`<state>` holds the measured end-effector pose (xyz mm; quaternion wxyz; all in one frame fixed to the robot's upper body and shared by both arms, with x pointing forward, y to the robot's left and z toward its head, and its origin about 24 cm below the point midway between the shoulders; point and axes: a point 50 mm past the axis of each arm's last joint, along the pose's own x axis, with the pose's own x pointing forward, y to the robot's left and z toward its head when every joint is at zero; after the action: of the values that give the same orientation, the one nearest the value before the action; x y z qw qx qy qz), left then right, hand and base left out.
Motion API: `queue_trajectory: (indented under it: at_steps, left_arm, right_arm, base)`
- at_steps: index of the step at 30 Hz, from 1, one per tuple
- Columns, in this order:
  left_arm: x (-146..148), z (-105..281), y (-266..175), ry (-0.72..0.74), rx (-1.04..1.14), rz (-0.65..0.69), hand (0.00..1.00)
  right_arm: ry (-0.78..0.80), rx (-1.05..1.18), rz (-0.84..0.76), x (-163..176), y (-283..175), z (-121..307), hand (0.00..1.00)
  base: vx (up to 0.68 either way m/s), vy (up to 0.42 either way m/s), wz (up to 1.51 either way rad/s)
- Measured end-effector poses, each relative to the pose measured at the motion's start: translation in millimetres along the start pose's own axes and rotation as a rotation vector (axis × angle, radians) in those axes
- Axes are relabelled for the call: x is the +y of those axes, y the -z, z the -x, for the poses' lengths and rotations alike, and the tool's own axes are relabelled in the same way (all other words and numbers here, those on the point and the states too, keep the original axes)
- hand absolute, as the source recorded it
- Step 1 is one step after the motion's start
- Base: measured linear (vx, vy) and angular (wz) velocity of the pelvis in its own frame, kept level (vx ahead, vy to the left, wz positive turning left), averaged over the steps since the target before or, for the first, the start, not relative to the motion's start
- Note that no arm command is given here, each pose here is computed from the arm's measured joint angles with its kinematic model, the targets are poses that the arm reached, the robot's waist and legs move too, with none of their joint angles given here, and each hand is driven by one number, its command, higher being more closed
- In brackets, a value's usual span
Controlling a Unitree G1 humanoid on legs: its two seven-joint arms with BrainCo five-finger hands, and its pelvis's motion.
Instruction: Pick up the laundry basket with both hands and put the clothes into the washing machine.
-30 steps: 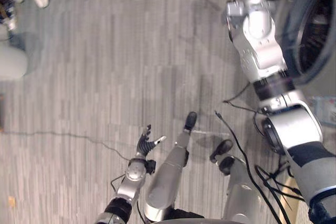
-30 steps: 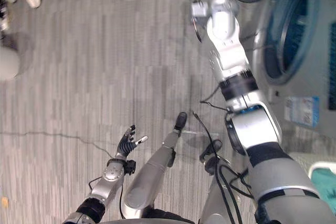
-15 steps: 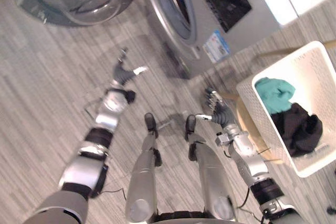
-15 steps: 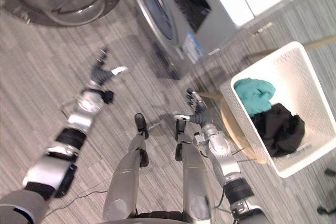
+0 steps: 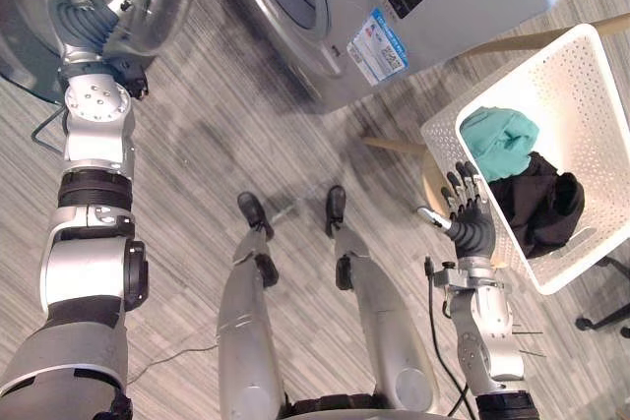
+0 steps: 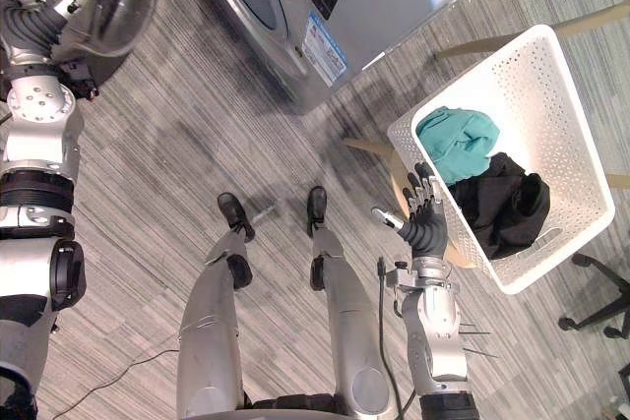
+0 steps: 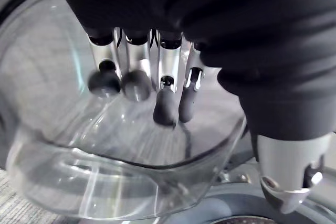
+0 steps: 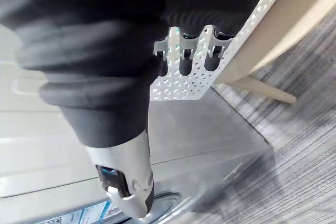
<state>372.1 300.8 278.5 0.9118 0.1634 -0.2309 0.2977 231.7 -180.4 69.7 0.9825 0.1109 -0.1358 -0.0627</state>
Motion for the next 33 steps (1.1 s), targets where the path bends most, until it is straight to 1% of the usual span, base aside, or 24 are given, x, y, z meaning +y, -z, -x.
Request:
queue_trajectory:
  at_steps: [3,6,7,8,9,12,14,15,17,18,20,21,22,25,28,31,33]
  left_arm:
    - [-3,1,3,0.006,0.020,-0.002,0.00]
    - [-13,11,7,0.031,0.016,0.012,0.00]
    - [-23,25,17,0.069,0.024,0.016,0.00]
    - [-26,32,23,0.088,0.031,0.012,0.00]
    - [-33,47,33,0.124,0.042,0.010,0.00]
    - [-59,108,72,0.243,0.140,0.034,0.00]
    - [-74,170,111,0.340,0.293,0.026,0.00]
    - [-74,186,121,0.355,0.342,0.024,0.00]
    - [-64,249,156,0.391,0.537,0.003,0.00]
    - [-59,264,164,0.405,0.584,-0.013,0.00]
    - [-37,315,190,0.456,0.751,-0.101,0.00]
    - [-32,324,195,0.463,0.783,-0.120,0.00]
    - [-20,343,203,0.483,0.849,-0.152,0.00]
    - [1,382,217,0.521,0.990,-0.223,0.00]
    - [14,407,223,0.560,1.079,-0.276,0.00]
    - [16,423,223,0.575,1.127,-0.283,0.00]
    - [16,426,224,0.577,1.140,-0.283,0.00]
  right_arm:
    - [0.019,0.025,-0.004,-3,4,7,0.00]
    - [0.019,0.027,-0.008,-2,5,8,0.00]
    - [0.018,0.027,-0.008,-2,5,8,0.00]
    - [0.016,0.028,-0.008,-1,5,8,0.00]
    - [0.013,0.030,-0.010,-1,5,8,0.00]
    - [0.026,0.045,0.003,-2,8,9,0.00]
    - [0.051,0.110,0.064,-8,23,13,0.00]
    - [0.062,0.145,0.083,-11,30,15,0.00]
    - [0.127,0.335,0.166,-29,66,31,0.00]
    - [0.148,0.383,0.180,-35,74,36,0.00]
    - [0.214,0.536,0.236,-56,96,55,0.00]
    - [0.223,0.558,0.245,-59,99,58,0.00]
    - [0.240,0.590,0.256,-64,104,64,0.00]
    - [0.240,0.639,0.294,-69,110,72,0.00]
    - [0.239,0.693,0.324,-71,117,79,0.00]
    - [0.247,0.713,0.327,-73,119,83,0.00]
    - [0.236,0.699,0.324,-70,118,78,0.00]
  base:
    - [0.08,-0.003,0.22]
    - [0.09,-0.013,0.46]
    - [0.07,-0.010,0.30]
    - [0.06,-0.007,0.23]
    - [0.04,0.001,0.13]
    - [0.05,0.002,0.06]
    - [0.06,-0.012,0.05]
    - [0.13,-0.018,0.03]
    - [0.18,-0.017,-0.06]
    - [0.12,-0.005,-0.09]
    - [0.16,-0.007,-0.11]
    - [0.18,-0.013,-0.21]
    - [0.11,-0.006,-0.23]
    - [0.10,0.012,-0.34]
    - [0.05,0.032,-0.62]
    - [-0.01,0.051,-0.88]
    - [-0.03,-0.012,-0.79]
